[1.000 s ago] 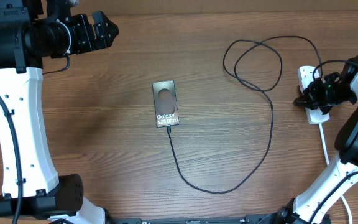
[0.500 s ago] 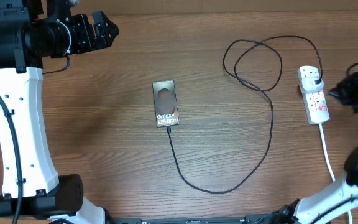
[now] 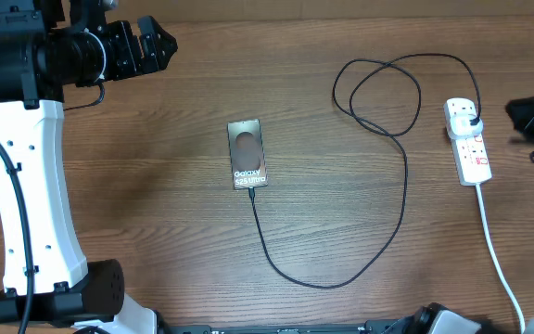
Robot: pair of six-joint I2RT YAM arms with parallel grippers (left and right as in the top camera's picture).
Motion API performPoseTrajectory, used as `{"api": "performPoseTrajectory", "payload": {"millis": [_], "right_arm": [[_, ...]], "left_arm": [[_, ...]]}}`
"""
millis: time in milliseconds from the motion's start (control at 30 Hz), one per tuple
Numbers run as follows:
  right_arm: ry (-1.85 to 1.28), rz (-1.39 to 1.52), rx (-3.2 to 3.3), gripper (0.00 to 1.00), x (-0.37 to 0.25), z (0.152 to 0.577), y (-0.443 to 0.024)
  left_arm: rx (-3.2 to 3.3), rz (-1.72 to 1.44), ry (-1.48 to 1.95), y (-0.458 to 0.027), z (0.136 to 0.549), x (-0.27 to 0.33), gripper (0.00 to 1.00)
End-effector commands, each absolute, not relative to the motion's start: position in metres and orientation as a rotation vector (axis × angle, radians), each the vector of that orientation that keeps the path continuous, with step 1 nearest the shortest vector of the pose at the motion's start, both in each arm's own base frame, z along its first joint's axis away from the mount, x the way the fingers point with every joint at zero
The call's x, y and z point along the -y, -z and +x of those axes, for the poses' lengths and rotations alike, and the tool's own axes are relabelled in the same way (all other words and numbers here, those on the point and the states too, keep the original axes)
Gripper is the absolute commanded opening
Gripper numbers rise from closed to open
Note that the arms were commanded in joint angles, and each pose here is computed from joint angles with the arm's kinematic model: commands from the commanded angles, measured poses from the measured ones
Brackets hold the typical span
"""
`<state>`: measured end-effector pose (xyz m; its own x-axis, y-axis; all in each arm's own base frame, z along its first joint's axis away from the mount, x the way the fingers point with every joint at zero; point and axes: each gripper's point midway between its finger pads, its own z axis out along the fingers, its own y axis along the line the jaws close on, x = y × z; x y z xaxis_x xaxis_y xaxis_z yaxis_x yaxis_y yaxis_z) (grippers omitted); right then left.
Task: Plug charger to phone and switch on socket
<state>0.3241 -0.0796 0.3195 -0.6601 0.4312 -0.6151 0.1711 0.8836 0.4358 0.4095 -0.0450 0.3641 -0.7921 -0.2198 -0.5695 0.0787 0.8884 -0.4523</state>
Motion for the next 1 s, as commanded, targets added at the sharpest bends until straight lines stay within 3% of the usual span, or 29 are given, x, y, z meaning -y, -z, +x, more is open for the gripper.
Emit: {"api": "performPoseTrajectory", "payload": {"millis": [0, 100, 167, 233, 400, 700, 967], "right_arm": [[-0.365, 0.136, -2.200, 0.20, 0.043, 0.298, -0.363], [-0.340, 0.042, -2.151, 0.34, 0.020, 0.274, -0.381], [-0.331, 0.012, -2.121, 0.55, 0.009, 0.256, -0.391], [-0.326, 0.000, -2.106, 1.00, 0.001, 0.241, -0.396], [-0.350, 0.008, -2.105, 1.00, -0.013, 0.213, -0.397], [-0.431, 0.035, -2.108, 1.00, -0.021, 0.210, -0.397], [-0.442, -0.318, -2.025, 1.00, -0.046, 0.203, -0.405]], "left_arm": [[-2.411, -0.084, 0.599, -0.363, 0.411, 0.044, 0.99], [-2.411, -0.084, 0.599, -0.363, 0.411, 0.044, 1.00], [-2.411, -0.083, 0.599, -0.363, 0.411, 0.044, 1.00], [-2.411, -0.083, 0.599, -0.363, 0.411, 0.044, 1.00], [-2.411, -0.084, 0.599, -0.363, 0.411, 0.044, 1.00], [-2.411, -0.084, 0.599, -0.363, 0.411, 0.044, 1.00], [-2.411, -0.084, 0.599, -0.363, 0.411, 0.044, 0.99]]}}
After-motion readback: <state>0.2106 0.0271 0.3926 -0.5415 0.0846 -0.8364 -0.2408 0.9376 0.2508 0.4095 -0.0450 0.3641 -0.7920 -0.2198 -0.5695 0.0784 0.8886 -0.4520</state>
